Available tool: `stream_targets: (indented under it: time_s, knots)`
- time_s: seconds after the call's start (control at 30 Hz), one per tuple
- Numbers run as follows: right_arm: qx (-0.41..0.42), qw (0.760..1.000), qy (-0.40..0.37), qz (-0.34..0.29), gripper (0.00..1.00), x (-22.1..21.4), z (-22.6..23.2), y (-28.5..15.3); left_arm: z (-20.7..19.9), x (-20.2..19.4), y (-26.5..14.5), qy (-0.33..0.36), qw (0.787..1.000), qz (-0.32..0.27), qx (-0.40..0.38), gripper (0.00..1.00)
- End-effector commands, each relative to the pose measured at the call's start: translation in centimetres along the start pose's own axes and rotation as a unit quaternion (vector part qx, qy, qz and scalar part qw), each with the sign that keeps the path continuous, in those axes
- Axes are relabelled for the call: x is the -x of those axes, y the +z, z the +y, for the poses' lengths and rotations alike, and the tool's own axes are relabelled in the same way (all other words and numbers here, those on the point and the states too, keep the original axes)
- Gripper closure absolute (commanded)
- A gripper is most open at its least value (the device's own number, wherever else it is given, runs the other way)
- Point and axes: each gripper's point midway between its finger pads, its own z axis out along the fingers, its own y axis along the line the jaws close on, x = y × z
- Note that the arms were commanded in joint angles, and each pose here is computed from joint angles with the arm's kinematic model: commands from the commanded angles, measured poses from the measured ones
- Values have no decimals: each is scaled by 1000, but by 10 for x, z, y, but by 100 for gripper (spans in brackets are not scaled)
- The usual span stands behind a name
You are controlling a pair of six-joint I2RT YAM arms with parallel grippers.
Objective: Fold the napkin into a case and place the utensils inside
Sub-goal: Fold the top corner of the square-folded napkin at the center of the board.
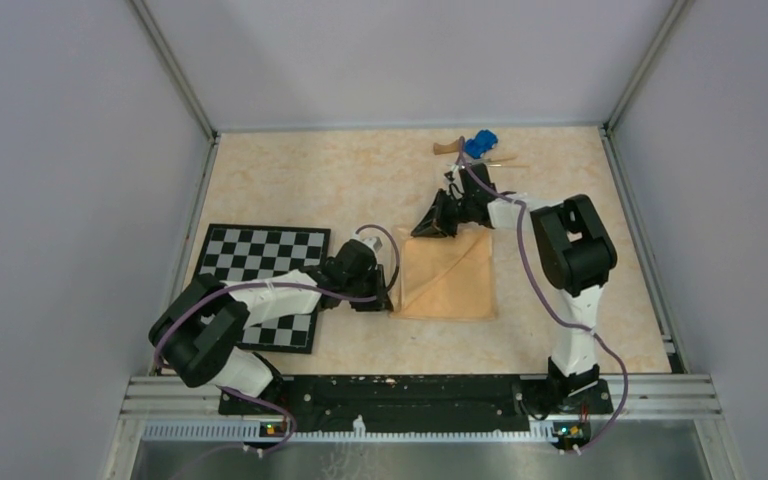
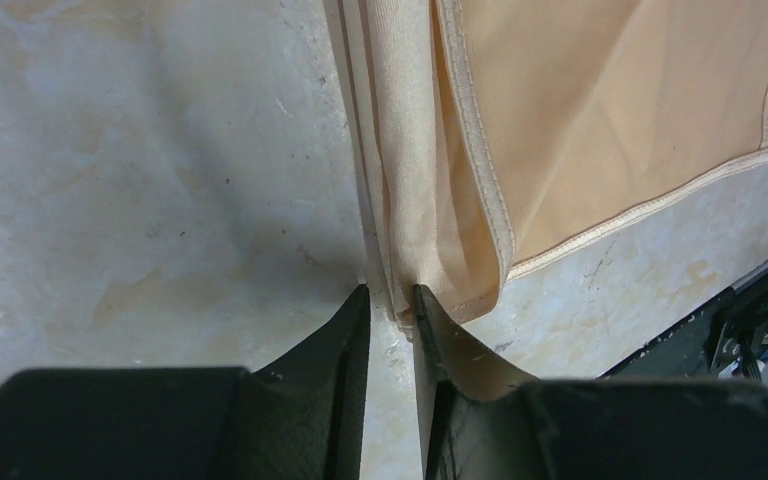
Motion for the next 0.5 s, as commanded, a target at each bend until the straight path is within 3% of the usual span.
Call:
stream_targets:
  time_s: [0.0, 0.47]
  knots:
    - [36, 999, -21, -12, 100, 14, 25, 8, 9, -16, 2, -5, 1000, 24, 7, 73]
    - [51, 998, -21, -5, 100, 19, 33, 26, 15, -22, 4, -3, 999, 28, 14, 78]
